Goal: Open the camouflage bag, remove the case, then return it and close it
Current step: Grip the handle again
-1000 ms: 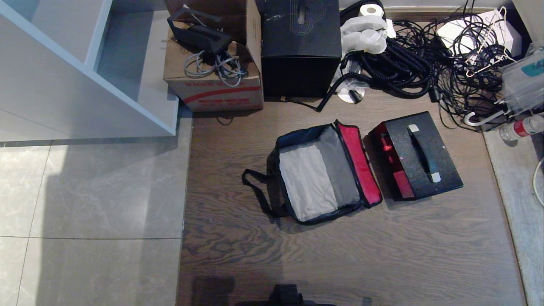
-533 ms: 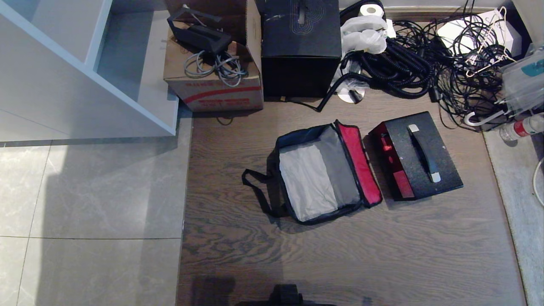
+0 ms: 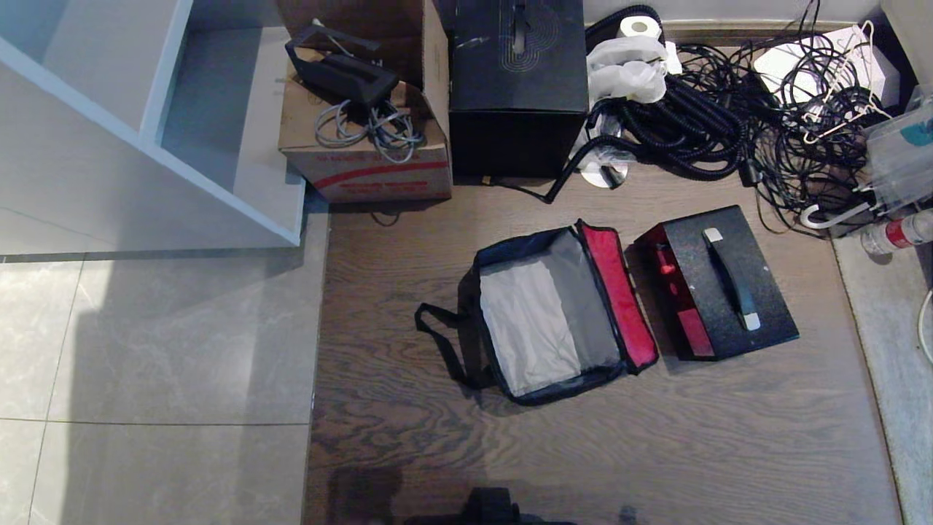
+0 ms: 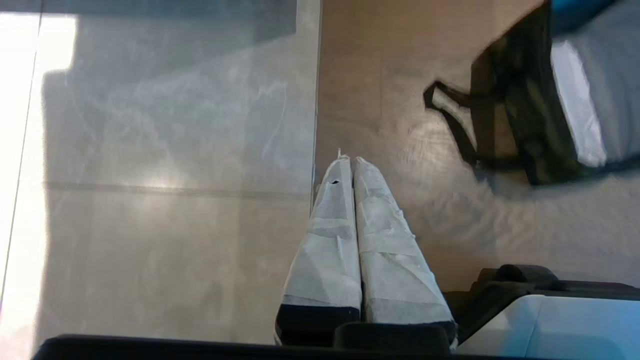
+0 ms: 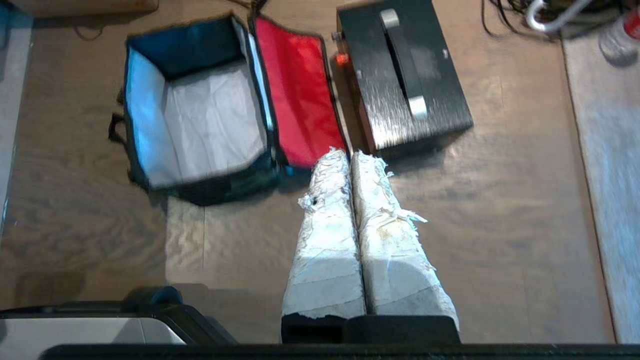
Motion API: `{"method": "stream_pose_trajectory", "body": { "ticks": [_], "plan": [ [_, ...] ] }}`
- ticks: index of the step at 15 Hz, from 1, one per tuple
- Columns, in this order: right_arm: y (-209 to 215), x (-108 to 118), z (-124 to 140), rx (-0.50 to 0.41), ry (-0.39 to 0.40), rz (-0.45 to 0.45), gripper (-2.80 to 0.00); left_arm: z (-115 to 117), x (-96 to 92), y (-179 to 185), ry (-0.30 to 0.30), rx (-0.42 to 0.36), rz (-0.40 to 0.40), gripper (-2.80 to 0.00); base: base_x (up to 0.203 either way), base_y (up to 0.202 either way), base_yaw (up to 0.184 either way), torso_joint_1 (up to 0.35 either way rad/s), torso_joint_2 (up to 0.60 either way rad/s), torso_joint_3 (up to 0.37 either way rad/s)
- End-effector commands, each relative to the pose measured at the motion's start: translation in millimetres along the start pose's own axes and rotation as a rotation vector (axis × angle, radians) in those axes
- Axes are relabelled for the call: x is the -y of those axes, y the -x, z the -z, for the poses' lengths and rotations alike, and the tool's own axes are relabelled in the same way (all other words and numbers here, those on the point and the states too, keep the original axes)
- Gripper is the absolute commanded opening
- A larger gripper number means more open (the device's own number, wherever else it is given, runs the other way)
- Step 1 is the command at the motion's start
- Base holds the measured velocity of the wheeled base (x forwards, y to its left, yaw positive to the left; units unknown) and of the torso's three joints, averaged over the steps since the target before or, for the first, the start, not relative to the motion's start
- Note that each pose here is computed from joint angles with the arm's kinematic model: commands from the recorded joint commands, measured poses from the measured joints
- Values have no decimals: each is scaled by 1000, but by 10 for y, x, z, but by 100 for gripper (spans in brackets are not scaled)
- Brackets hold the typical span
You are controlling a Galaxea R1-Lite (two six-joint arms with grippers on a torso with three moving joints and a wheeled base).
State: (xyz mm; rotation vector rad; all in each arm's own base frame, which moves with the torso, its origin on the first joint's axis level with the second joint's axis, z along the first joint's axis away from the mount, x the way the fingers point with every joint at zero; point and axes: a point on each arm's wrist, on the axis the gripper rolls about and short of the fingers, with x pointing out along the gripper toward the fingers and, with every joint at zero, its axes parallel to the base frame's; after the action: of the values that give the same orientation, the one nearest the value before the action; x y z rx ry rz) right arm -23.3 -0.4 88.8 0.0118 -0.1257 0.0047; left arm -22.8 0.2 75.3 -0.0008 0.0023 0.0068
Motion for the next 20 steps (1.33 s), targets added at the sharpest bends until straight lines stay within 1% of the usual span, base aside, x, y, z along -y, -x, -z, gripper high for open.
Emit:
{"method": "stream_pose_trajectory", "body": {
  "ticks": [1,4,9,11,12,13,14,15,16,17,18,20],
  "plan": [
    [-19,1,113,-40,0,0,-280,1,0,0,1,-1,-1,-280,200,0,1,2,7,7],
    [-19,1,113,-40,0,0,-280,1,0,0,5,-1,-1,-280,164,0,0,5,2,3],
    [-19,1,113,-40,3,3,-280,-2,0,1,5,1,-1,-280,0,0,0,0,0,0],
    [-13,2,70,-23,-2,4,-280,1,0,0,5,-1,-1,-280,0,0,0,0,0,0],
    [13,0,-58,13,-5,3,-280,1,0,0,5,-1,-1,-280,0,0,0,0,0,0],
    [68,-2,-260,50,-9,1,-280,1,0,0,5,0,-1,-280,0,0,0,0,0,0],
    [137,-4,-456,42,-18,1,-280,1,0,0,5,-1,-1,-280,0,0,0,0,0,0],
    [192,-5,-519,-59,-28,1,-280,1,0,0,5,-1,-1,-280,0,0,0,0,0,0],
    [252,-7,-569,-210,-43,-4,-280,1,0,0,5,-1,-1,-280,0,0,0,0,0,0],
    [233,-10,-611,-335,-68,-8,-280,1,0,0,4,-1,-1,-280,0,0,0,0,0,0],
    [123,-14,-656,-447,-103,-9,-280,1,0,0,5,-1,-1,-280,0,0,0,0,0,0],
    [-238,-24,-815,-604,-155,-17,-280,1,0,0,5,-1,-1,-280,0,0,0,0,0,0]
  ]
}}
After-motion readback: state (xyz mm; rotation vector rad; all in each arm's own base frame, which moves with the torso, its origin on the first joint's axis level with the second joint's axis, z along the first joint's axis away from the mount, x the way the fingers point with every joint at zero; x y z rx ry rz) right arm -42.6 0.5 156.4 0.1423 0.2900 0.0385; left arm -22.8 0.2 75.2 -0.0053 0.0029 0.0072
